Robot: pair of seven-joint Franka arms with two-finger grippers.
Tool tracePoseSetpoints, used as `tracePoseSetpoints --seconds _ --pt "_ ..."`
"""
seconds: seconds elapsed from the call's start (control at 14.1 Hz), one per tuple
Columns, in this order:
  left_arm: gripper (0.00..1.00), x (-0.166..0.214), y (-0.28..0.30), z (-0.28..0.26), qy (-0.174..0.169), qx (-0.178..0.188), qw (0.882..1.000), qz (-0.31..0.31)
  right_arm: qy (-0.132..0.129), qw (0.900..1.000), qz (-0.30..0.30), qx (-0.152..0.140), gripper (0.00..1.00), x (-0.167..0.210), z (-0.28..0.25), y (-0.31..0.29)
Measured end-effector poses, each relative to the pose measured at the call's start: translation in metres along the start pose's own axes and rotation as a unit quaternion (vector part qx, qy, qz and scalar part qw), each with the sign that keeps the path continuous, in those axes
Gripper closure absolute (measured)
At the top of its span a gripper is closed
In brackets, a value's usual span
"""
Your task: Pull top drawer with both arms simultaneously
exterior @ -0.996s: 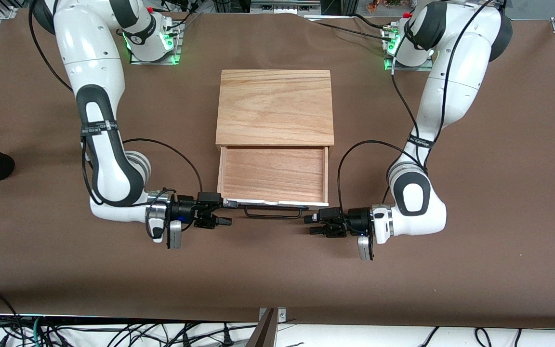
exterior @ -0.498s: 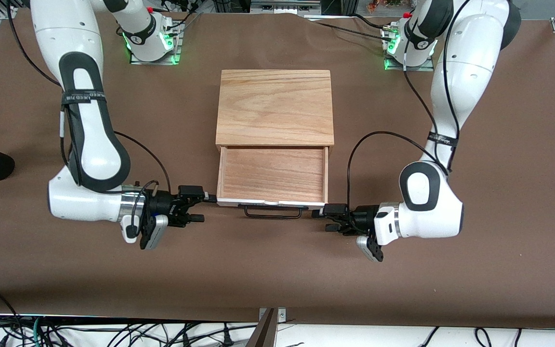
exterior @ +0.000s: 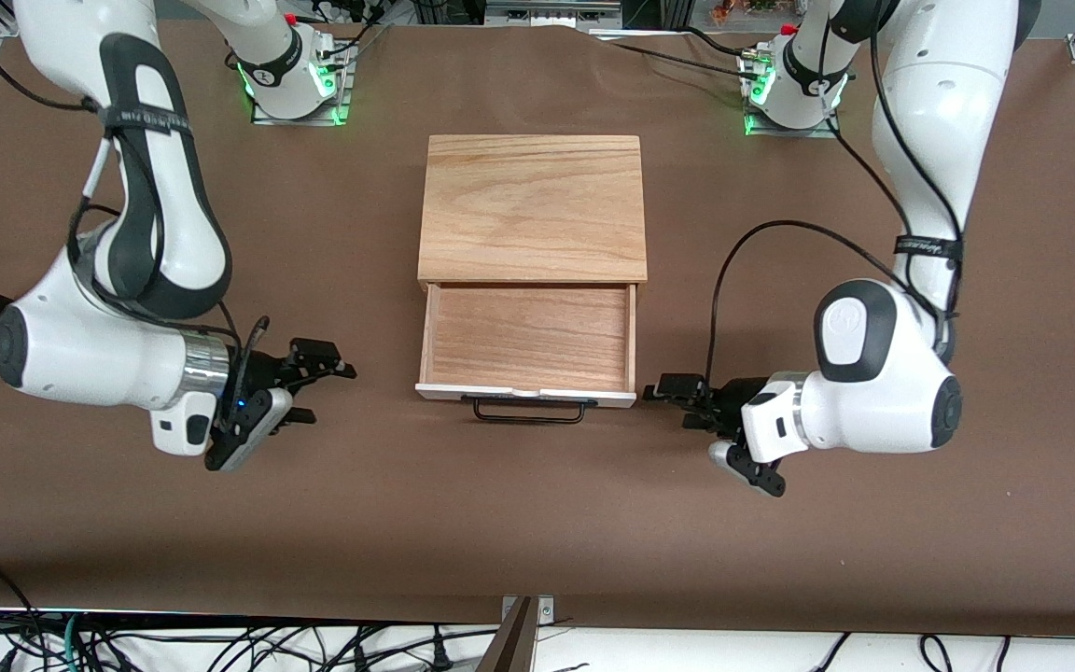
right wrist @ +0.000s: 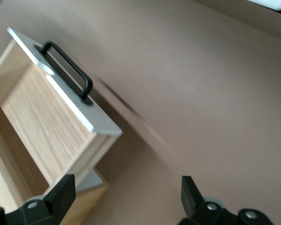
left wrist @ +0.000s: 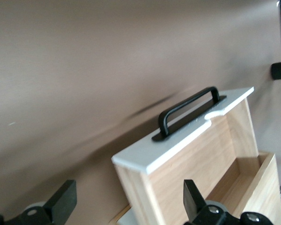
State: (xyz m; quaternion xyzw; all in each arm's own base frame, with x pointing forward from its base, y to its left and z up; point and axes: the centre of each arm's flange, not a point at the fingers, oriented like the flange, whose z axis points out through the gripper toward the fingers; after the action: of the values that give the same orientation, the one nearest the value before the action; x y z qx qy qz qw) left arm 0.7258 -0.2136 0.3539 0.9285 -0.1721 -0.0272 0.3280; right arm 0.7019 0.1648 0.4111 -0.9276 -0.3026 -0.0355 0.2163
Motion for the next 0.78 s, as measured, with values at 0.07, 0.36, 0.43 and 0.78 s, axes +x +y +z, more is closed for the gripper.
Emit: tracePoseSetpoints --seconds 0.07,0.36,0.43,0.78 --pt "0.0 -0.005 -0.003 -0.017 -0.006 0.01 1.0 0.0 -0.02 0.999 0.012 -0.024 0.0 -0.003 -0.016 -0.008" --pt "0.0 -0.02 -0.021 -0.073 -0.024 0.102 0.994 0.008 -0.104 0.989 0.03 -0.101 0.0 -0.027 -0.069 -0.032" --pt "0.0 -0.022 -0.017 -0.086 -0.025 0.129 0.991 0.017 -0.123 0.985 0.031 -0.115 0.0 -0.034 -0.078 -0.034" --pt "0.0 -0.039 0.0 -0.167 -0.001 0.215 0.976 0.029 -0.165 0.975 0.062 -0.134 0.0 -0.052 -0.086 -0.029"
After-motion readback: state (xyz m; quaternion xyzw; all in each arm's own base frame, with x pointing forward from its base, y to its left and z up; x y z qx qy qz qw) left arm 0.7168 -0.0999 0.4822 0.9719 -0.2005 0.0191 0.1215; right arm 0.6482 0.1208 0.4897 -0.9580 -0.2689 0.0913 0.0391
